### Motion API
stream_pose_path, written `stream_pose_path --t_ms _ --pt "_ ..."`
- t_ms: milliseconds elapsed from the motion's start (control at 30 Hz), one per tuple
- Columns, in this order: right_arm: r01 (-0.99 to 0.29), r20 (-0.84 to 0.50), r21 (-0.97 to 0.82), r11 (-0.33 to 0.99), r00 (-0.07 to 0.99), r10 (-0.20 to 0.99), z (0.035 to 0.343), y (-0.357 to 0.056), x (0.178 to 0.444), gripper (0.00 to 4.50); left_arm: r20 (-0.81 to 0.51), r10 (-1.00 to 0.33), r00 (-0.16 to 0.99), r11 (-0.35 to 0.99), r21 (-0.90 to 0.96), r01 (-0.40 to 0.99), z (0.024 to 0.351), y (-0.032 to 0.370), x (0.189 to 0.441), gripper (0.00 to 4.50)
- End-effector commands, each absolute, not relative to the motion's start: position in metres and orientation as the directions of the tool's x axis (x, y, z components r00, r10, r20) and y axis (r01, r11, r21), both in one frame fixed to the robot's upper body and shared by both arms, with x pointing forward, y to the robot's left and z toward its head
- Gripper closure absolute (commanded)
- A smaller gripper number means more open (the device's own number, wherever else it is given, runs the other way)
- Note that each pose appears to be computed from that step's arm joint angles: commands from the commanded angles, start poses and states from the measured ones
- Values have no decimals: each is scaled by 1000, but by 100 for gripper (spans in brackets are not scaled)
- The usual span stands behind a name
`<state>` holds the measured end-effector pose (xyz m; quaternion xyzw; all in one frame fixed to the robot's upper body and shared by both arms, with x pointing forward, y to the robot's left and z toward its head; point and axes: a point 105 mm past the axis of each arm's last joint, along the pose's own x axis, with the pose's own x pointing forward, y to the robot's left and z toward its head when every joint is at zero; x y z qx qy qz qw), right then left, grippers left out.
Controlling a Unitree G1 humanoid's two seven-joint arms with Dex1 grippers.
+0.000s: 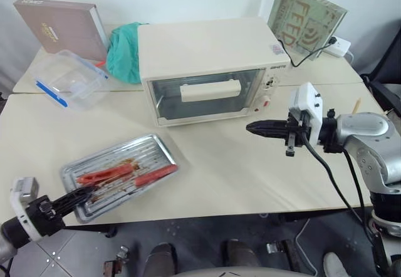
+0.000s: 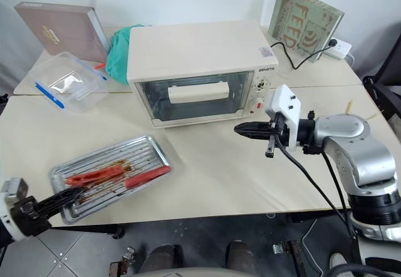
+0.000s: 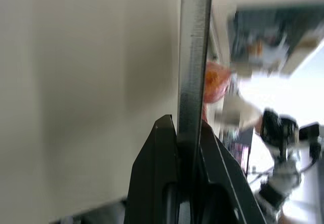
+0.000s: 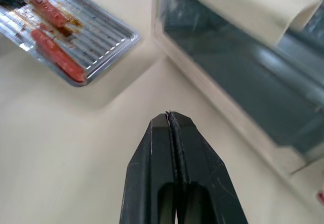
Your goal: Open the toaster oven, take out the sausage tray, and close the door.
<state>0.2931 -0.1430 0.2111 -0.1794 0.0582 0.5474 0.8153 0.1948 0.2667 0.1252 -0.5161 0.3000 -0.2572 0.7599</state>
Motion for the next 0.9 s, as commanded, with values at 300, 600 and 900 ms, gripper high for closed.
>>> stream_pose_path --t_ms 300,600,900 --pt "-906 -349 -238 350 416 839 213 -159 270 445 -106 -894 435 204 -961 186 128 198 227 450" --pt "-878 -375 -227 422 479 794 212 -175 256 445 -144 -947 287 192 -970 146 110 153 255 450" --pt "-857 -380 -236 458 515 768 214 -181 253 445 -225 -940 258 270 -950 155 98 136 283 450"
